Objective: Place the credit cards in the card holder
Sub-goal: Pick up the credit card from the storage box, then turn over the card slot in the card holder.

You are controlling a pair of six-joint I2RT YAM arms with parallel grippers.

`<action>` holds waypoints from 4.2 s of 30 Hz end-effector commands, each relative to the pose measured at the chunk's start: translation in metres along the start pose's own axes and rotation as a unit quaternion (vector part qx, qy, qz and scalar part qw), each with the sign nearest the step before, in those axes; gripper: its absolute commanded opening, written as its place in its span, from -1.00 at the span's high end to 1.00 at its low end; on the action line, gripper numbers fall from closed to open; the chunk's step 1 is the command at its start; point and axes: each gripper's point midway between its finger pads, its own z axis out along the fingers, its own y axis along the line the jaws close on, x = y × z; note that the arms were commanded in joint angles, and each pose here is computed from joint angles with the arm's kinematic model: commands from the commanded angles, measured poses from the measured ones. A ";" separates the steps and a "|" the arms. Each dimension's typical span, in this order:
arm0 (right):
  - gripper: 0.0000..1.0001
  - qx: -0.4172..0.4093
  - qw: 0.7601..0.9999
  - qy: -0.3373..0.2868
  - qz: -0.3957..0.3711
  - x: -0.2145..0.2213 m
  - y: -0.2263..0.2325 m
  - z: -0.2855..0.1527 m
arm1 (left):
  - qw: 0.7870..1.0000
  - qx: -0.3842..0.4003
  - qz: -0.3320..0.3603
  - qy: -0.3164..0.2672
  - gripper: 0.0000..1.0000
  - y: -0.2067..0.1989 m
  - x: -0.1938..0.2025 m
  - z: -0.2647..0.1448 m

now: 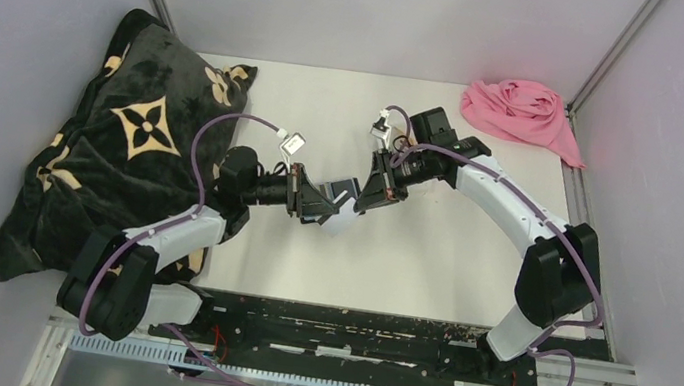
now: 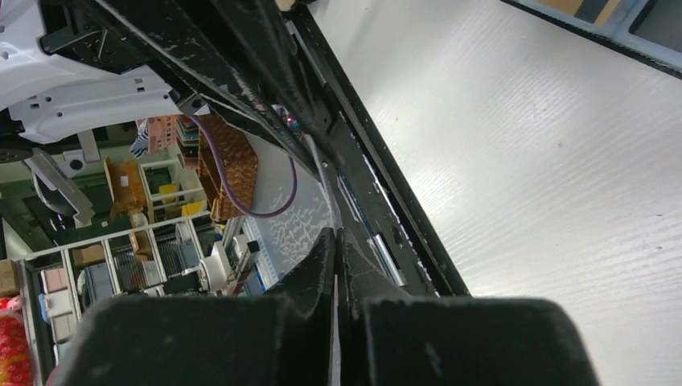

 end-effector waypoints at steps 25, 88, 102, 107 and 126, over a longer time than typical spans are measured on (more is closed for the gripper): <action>0.40 0.244 0.962 -0.122 -0.016 -0.092 -0.102 0.011 | 0.862 -0.365 -0.139 -0.323 0.94 0.116 -0.018 -0.104; 0.72 0.409 0.912 -0.037 -0.015 -0.085 -0.208 0.036 | 0.851 -0.379 -0.166 -0.325 0.94 0.164 -0.023 -0.069; 0.73 0.408 0.912 -0.030 -0.014 -0.083 -0.213 0.040 | 0.838 -0.404 -0.168 -0.327 0.94 0.171 -0.018 -0.075; 0.74 0.407 0.913 -0.027 -0.013 -0.081 -0.214 0.041 | 0.839 -0.404 -0.169 -0.323 0.94 0.173 -0.018 -0.072; 0.76 0.406 0.913 -0.020 -0.012 -0.077 -0.218 0.043 | 0.842 -0.402 -0.171 -0.317 0.94 0.177 -0.016 -0.065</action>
